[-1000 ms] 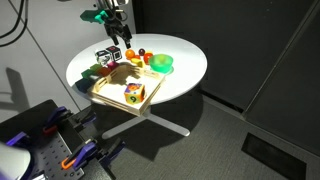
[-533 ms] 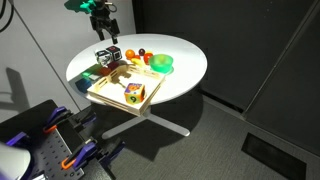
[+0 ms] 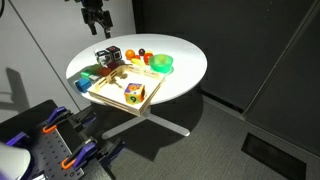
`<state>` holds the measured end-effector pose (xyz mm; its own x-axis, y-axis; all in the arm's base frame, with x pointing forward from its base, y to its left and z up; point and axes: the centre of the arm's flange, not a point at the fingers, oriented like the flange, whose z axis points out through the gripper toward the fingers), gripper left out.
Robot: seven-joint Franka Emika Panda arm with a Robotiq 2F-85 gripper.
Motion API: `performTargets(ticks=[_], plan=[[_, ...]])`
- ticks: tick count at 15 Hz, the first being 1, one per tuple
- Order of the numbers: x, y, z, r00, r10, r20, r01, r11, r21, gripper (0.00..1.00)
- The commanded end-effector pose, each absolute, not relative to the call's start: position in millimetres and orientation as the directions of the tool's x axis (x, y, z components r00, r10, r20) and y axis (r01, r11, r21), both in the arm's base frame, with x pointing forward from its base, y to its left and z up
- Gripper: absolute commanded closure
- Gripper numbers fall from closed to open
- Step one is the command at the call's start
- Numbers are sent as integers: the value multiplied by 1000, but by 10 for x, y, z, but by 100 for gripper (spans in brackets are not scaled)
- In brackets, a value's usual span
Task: Put the big block onto the tray
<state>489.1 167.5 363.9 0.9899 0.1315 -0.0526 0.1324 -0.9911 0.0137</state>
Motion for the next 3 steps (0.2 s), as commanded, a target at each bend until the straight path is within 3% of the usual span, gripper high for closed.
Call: performTargets(ticks=[1,3], plan=[[4891,1675,3638,990,132,-53,132,-991,14,0],[4890,1675,3638,990,132,-53,132,-991,14,0]])
